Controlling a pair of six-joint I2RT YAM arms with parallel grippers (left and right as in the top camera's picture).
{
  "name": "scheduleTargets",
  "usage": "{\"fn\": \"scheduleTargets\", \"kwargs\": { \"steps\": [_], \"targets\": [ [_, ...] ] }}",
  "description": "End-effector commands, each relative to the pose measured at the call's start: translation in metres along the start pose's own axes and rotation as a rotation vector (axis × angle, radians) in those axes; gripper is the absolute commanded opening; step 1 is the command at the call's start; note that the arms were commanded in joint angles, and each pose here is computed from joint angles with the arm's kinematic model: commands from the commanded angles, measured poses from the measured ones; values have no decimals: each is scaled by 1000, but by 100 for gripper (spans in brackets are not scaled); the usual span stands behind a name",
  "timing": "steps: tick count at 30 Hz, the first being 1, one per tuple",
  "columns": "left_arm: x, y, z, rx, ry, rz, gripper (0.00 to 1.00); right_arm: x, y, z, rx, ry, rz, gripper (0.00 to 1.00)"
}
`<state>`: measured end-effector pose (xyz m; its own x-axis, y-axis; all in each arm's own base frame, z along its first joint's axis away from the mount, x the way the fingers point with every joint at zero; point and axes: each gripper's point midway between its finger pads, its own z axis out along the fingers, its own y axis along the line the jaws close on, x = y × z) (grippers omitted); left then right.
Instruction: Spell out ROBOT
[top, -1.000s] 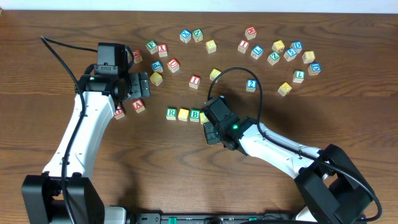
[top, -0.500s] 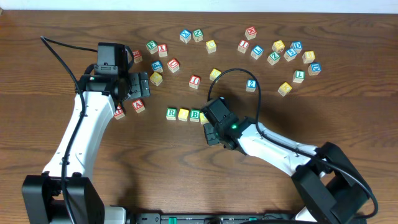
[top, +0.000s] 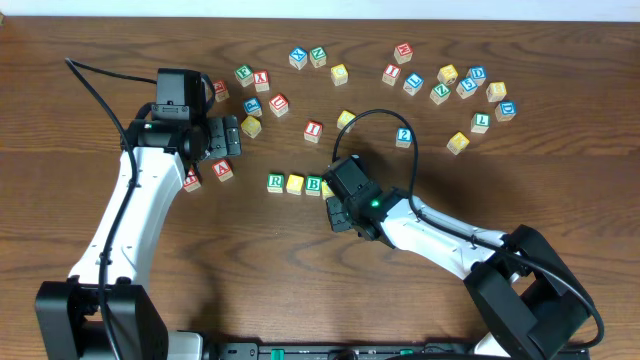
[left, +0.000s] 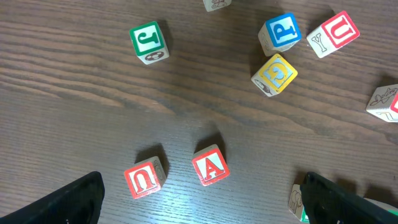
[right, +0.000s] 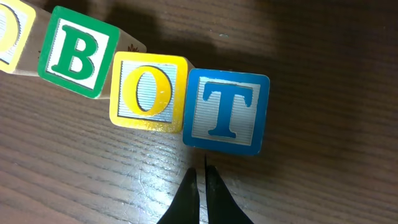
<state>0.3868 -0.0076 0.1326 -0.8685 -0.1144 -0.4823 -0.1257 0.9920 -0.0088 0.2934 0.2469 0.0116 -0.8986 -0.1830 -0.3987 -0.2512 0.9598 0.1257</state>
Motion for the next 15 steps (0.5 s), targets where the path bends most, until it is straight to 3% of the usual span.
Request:
{"fn": "scheduleTargets", "kwargs": {
  "steps": [1, 15],
  "targets": [
    [4, 1, 2, 3, 13, 11, 99, -5, 0, 0, 14, -18, 0, 1],
    [4, 1, 2, 3, 13, 11, 99, -11, 2, 0, 10, -44, -27, 1]
  ]
}}
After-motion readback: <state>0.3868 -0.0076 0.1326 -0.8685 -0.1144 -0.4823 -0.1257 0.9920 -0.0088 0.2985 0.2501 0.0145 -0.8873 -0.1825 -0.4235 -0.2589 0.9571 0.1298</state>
